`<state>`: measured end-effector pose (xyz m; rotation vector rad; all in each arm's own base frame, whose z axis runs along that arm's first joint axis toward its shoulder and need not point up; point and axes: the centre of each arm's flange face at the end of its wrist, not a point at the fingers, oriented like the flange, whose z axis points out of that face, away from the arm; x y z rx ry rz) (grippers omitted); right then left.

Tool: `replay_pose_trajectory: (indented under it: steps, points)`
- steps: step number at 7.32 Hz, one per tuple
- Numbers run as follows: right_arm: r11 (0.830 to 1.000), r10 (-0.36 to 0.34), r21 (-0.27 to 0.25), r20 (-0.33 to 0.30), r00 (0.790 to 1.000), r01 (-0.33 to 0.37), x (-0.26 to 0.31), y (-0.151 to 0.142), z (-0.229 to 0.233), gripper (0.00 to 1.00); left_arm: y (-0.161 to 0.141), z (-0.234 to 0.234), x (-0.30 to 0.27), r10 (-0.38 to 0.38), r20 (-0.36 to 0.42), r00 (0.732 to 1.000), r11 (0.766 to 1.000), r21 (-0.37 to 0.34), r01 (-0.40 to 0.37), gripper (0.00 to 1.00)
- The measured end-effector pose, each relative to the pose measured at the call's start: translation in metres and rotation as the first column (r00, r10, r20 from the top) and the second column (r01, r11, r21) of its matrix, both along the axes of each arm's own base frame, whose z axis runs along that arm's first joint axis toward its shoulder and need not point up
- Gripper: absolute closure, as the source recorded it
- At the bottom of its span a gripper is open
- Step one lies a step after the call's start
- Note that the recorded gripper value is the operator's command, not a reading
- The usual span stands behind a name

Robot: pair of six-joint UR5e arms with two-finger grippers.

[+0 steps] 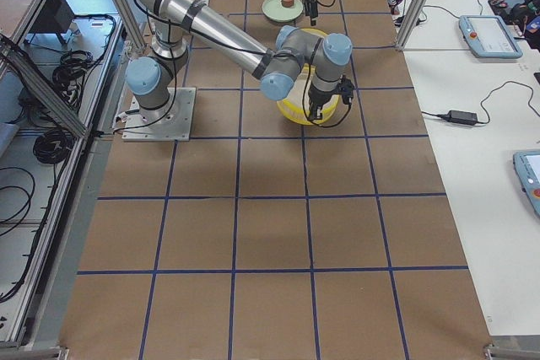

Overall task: Place buns in different layers of steamer
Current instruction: 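Restack the held steamer layer with right gripper while left returns to bowl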

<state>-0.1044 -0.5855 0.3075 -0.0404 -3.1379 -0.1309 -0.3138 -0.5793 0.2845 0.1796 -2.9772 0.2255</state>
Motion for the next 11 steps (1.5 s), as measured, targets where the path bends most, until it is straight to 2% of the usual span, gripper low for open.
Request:
replay_pose_trajectory:
  steps: [2, 5, 8, 9, 11]
  points:
    - [0.996, -0.086, -0.005, -0.013, 0.996, 0.086, 0.054, 0.004, 0.024, 0.92, 0.005, -0.010, 0.063, -0.103, 0.077, 0.992, 0.995, 0.018, 0.102, 0.00]
    - [0.981, -0.187, -0.050, -0.034, 0.982, 0.185, 0.177, 0.013, 0.050, 0.92, 0.030, -0.023, 0.127, -0.157, 0.146, 0.977, 0.987, 0.066, 0.149, 0.00]
    - [0.972, -0.232, -0.050, -0.029, 0.972, 0.231, 0.267, 0.022, 0.033, 0.92, 0.056, -0.035, 0.155, -0.173, 0.203, 0.964, 0.982, 0.112, 0.153, 0.00]
    - [0.968, -0.242, -0.067, -0.011, 0.970, 0.240, 0.286, 0.018, 0.025, 0.92, 0.058, -0.037, 0.159, -0.173, 0.233, 0.957, 0.982, 0.120, 0.149, 0.00]
    - [0.968, -0.244, -0.067, -0.002, 0.970, 0.243, 0.307, 0.016, 0.006, 0.92, 0.059, -0.045, 0.165, -0.177, 0.274, 0.945, 0.980, 0.141, 0.143, 0.00]
